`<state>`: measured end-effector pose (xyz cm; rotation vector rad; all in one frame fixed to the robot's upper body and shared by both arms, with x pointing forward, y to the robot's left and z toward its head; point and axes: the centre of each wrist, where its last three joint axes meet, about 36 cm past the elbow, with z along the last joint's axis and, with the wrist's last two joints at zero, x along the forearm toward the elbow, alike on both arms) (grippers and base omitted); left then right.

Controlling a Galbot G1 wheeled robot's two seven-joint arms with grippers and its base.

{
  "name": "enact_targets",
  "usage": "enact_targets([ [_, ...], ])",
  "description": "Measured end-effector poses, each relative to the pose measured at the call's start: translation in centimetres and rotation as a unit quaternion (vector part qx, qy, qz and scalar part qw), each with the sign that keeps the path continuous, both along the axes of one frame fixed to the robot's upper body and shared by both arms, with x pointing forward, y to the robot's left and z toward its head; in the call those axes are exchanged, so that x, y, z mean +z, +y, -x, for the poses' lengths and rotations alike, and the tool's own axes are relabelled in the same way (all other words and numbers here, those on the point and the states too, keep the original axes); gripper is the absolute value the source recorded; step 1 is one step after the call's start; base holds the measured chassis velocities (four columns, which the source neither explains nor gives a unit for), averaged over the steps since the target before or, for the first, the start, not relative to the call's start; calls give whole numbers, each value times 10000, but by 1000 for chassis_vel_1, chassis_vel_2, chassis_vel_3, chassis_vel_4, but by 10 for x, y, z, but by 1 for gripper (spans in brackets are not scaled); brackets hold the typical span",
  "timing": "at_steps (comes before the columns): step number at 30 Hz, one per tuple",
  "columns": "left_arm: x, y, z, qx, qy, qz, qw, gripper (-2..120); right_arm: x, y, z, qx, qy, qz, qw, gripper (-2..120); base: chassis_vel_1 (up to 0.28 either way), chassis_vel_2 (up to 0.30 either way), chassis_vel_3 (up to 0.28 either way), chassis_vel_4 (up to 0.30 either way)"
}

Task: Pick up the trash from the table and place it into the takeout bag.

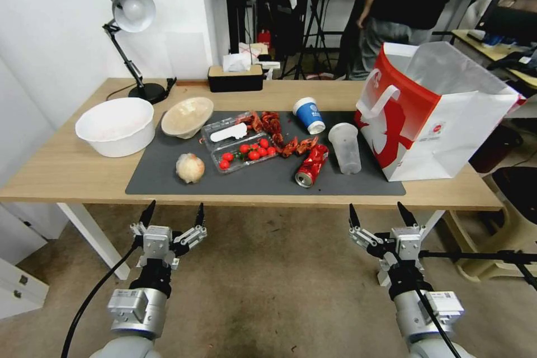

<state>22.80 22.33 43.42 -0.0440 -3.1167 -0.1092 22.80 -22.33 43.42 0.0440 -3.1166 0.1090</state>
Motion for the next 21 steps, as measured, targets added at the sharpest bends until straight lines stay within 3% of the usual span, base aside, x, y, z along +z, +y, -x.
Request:
enact_targets([
  [21,0,0,0,0,0,0,10000,100,0,0,0,0,0,0,10000,100,0,0,0,0],
])
